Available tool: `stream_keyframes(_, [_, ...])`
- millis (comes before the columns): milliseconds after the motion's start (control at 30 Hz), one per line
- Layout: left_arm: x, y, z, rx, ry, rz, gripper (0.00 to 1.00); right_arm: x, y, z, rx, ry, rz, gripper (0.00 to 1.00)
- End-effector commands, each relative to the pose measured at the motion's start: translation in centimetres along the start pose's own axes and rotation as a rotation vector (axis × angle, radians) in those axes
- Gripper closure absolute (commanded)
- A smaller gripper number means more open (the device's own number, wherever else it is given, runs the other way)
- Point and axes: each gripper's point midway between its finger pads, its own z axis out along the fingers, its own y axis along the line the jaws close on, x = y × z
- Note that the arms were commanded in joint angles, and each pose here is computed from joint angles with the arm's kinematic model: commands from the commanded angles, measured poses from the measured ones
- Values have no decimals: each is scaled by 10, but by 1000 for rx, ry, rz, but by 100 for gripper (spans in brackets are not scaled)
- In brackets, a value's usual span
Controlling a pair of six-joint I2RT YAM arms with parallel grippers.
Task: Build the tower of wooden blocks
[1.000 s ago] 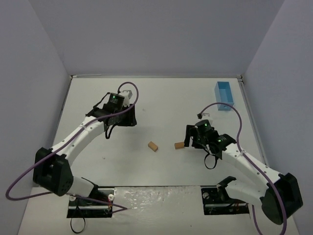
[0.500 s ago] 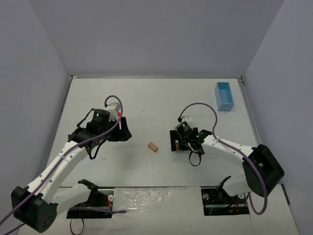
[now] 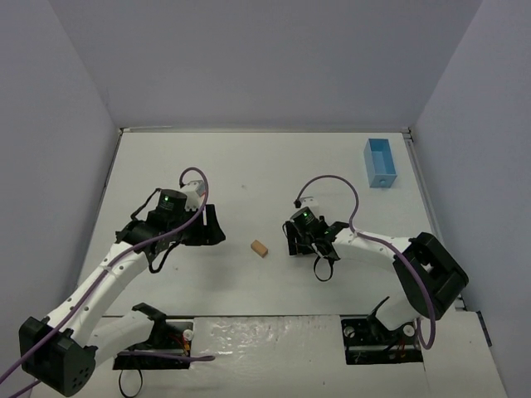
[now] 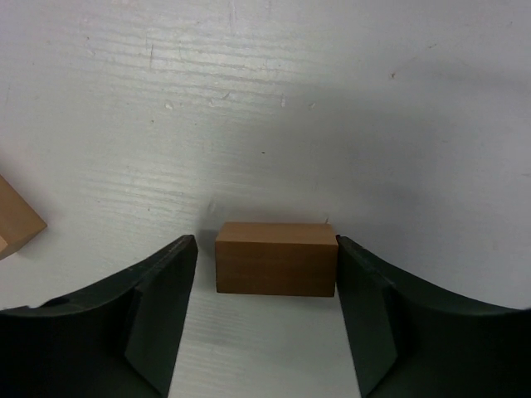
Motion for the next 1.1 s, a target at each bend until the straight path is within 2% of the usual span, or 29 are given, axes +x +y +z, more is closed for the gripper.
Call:
stream_keyframes(0, [-17, -16, -6, 57, -40, -10, 44, -9, 7, 2, -23, -50, -16, 45])
stream_keyframes(100, [-20, -23, -8, 85, -33, -11, 45, -10, 10, -1, -40, -61, -30, 59])
stream_keyframes(233, [-27, -45, -14, 170, -7, -53, 45, -21, 30, -17, -149, -121, -86, 89])
stream_keyframes(300, [-33, -59, -20, 222, -1, -72, 46, -34, 47, -37, -244, -190, -119, 95])
stream_keyframes(533, [-46, -99, -34, 359, 36, -92, 44, -61, 103, -111, -543, -409, -297, 94])
stream_keyframes(700, [-50, -124, -32, 404, 61, -89, 41, -69, 137, -147, -705, -459, -402, 91])
stream_keyframes(1067, [-24, -148, -12, 418, 161, -124, 40, -91, 159, -198, -800, -583, -469, 91])
